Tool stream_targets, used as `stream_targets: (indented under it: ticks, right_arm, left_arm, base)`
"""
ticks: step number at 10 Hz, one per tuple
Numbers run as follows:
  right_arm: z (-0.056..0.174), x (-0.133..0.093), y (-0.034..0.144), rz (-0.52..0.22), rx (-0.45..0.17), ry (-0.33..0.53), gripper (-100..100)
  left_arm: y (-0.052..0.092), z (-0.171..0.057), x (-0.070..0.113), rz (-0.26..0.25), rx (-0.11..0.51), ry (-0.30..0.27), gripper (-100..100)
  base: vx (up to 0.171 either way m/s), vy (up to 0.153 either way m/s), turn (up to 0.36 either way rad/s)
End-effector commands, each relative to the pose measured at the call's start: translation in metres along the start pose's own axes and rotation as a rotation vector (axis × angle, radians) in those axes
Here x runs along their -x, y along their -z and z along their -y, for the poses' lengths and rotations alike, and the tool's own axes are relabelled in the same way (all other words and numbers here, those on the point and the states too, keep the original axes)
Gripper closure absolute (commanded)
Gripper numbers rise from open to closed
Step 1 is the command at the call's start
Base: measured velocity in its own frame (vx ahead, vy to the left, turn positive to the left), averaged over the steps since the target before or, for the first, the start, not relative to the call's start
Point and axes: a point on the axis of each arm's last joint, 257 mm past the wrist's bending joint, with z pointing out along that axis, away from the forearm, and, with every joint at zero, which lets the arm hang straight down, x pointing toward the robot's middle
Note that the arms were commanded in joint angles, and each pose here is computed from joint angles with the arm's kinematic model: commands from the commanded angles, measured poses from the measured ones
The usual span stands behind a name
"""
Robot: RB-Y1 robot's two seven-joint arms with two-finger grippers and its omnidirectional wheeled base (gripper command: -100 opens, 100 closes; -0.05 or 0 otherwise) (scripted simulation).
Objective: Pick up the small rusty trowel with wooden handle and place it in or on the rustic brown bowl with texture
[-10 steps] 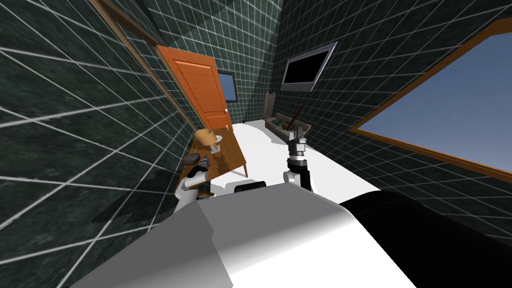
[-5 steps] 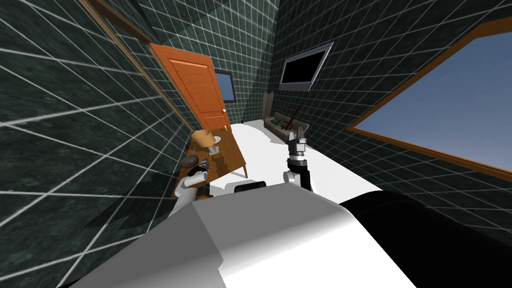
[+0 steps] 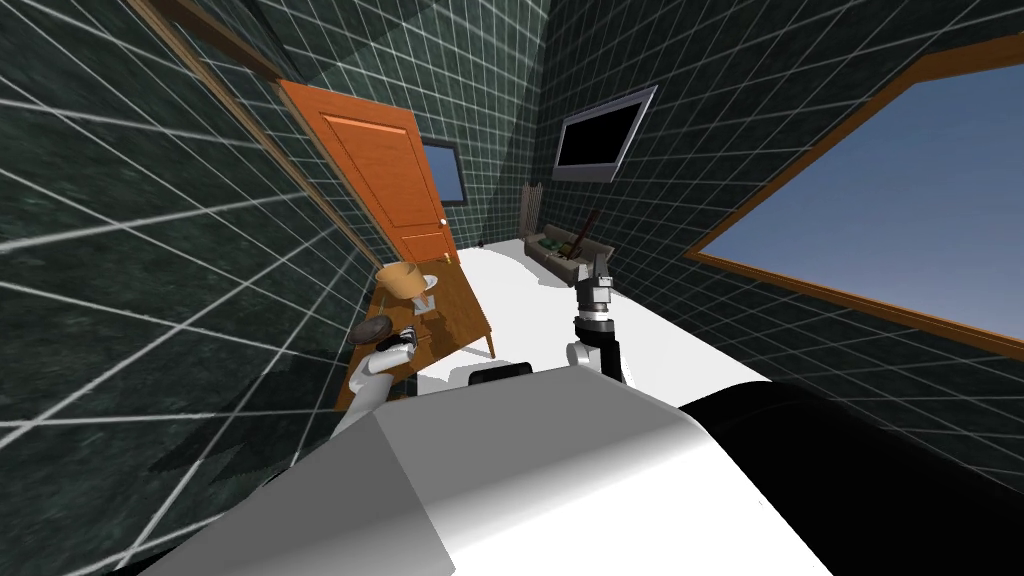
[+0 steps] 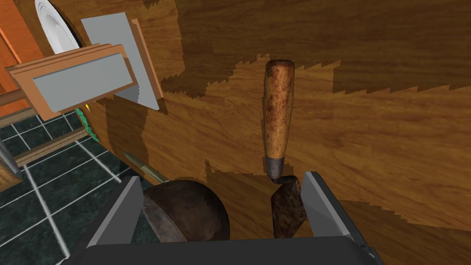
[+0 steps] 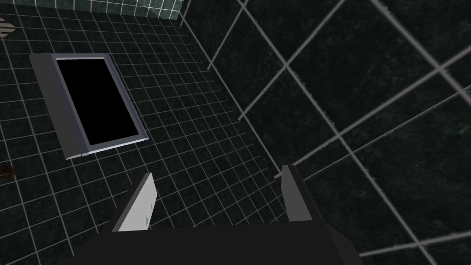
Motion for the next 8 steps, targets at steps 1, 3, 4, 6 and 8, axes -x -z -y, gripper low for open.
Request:
stream_targets:
  ticks: [1,3,4,6,8]
  right_arm:
    - [0.000,0.000,0.000,0.000,0.000,0.000,0]
    - [0.000,0.000,0.000,0.000,0.000,0.000,0]
    - [0.000,0.000,0.000,0.000,0.000,0.000,0]
    - [0.000,0.000,0.000,0.000,0.000,0.000,0]
    - [0.000,0.000,0.000,0.000,0.000,0.000,0]
  left_arm:
    - [-0.003,-0.009,0.005,0.006,0.029,0.004,-100]
    - [-0.008,-0.029,0.017,0.024,0.098,0.010,-100]
    - [-0.009,-0.038,0.023,0.034,0.128,0.013,-100]
    - [-0.010,-0.054,0.033,0.050,0.178,0.017,-100]
    - [-0.011,-0.057,0.033,0.053,0.190,0.017,-100]
  base:
    - [0.032,0.027,-0.030]
    - [0.038,0.024,-0.061]
    - [0.041,0.034,-0.065]
    - [0.040,0.031,-0.053]
    - [0.035,0.024,-0.034]
